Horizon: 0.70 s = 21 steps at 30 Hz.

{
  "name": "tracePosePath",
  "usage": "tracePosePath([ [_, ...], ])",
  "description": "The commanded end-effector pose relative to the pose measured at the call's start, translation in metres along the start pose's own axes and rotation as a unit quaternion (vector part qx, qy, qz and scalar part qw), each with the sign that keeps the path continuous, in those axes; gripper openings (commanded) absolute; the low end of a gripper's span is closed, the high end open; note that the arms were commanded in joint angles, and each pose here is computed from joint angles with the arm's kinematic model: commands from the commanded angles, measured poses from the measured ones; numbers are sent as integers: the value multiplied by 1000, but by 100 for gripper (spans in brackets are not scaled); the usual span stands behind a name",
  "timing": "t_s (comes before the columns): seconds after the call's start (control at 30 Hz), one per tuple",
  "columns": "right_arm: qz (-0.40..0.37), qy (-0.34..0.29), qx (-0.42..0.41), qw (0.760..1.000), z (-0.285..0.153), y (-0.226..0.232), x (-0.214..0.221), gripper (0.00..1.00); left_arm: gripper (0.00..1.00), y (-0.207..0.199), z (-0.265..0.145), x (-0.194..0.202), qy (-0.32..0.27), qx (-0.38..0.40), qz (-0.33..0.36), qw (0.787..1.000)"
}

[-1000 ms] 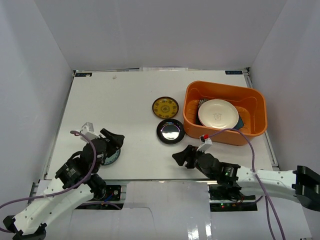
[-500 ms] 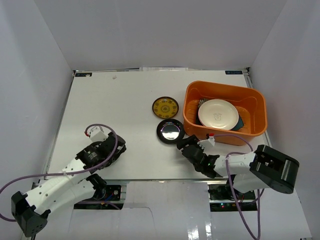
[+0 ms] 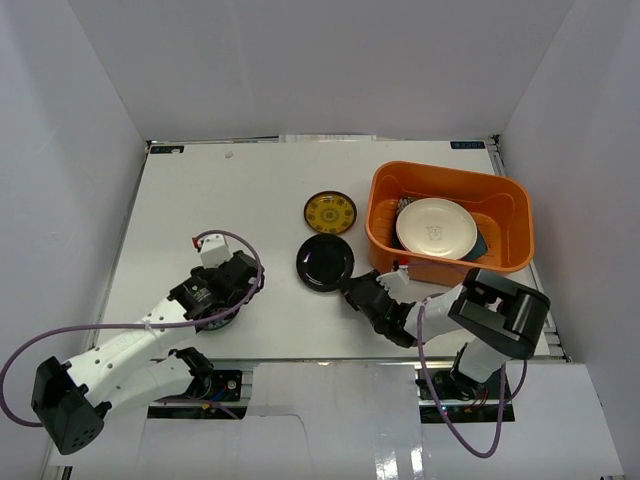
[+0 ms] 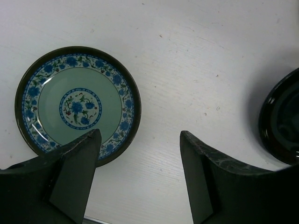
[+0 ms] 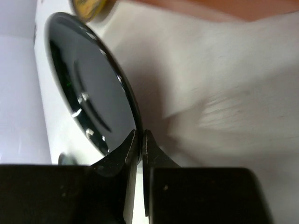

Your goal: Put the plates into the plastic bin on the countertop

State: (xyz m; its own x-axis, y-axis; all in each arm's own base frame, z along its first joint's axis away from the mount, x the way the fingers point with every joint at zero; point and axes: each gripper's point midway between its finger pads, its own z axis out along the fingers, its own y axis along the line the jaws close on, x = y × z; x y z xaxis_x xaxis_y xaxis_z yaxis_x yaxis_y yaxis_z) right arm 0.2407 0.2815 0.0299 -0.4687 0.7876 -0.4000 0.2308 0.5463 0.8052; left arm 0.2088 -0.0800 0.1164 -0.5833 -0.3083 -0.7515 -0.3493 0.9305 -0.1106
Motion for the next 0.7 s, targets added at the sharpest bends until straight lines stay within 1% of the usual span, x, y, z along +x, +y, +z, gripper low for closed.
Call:
tracePosePath([
  [0.0, -31, 12, -102, 994, -23, 57, -3, 8, 79, -29, -6, -24, -24, 50, 8, 998],
  [0.03, -44, 9, -124, 991, -31, 71, -6, 8, 79, -37, -7, -29, -29, 65, 8, 997],
  [0.07, -82, -3, -143, 986, -40, 82, -11, 8, 78, -51, -8, -37, -40, 85, 10, 996],
  [0.1, -98, -13, -148, 984, -46, 88, -18, 8, 78, -62, -13, -52, -53, 99, 1, 994],
  [0.13, -91, -31, -174, 980, -61, 110, -36, 8, 77, -69, -14, -61, -63, 102, -4, 993],
  [0.17, -121, -50, -183, 974, -68, 121, -48, 8, 76, -78, -15, -75, -79, 109, -18, 991],
  [0.2, -128, -82, -197, 968, -84, 138, -72, 8, 75, -87, -13, -82, -83, 114, -14, 990],
  [0.23, -151, -102, -200, 963, -91, 145, -86, 8, 74, -96, -11, -85, -83, 126, -15, 988],
  [0.27, -188, -130, -191, 955, -94, 150, -104, 8, 74, -108, -8, -97, -94, 147, -37, 984],
  [0.3, -182, -157, -210, 948, -112, 173, -131, 8, 73, -124, -1, -87, -67, 175, -31, 982],
  [0.33, -213, -163, -190, 944, -112, 170, -142, 8, 73, -134, 3, -85, -57, 193, -36, 979],
  [0.37, -218, -194, -170, 941, -114, 176, -174, 8, 73, -149, 6, -94, -63, 219, -51, 972],
  [0.4, -221, -212, -161, 938, -119, 175, -195, 8, 73, -159, 11, -89, -50, 233, -48, 970],
  [0.43, -238, -214, -137, 937, -116, 165, -206, 8, 73, -177, 23, -78, -18, 245, -38, 969],
  [0.47, -238, -235, -113, 936, -111, 155, -234, 8, 73, -187, 30, -76, -7, 251, -38, 967],
  [0.5, -241, -249, -102, 932, -115, 153, -251, 8, 73, -194, 38, -71, 7, 254, -36, 967],
  [0.53, -247, -254, -86, 931, -113, 147, -262, 8, 73, -210, 52, -58, 36, 260, -25, 965],
  [0.57, -253, -257, -54, 931, -109, 130, -281, 8, 73, -216, 61, -59, 44, 263, -30, 963],
  [0.63, -267, -253, -20, 930, -101, 116, -298, 8, 72, -225, 77, -54, 61, 266, -34, 961],
  [0.67, -266, -253, 8, 930, -97, 99, -313, 8, 71, -232, 92, -50, 69, 270, -37, 960],
])
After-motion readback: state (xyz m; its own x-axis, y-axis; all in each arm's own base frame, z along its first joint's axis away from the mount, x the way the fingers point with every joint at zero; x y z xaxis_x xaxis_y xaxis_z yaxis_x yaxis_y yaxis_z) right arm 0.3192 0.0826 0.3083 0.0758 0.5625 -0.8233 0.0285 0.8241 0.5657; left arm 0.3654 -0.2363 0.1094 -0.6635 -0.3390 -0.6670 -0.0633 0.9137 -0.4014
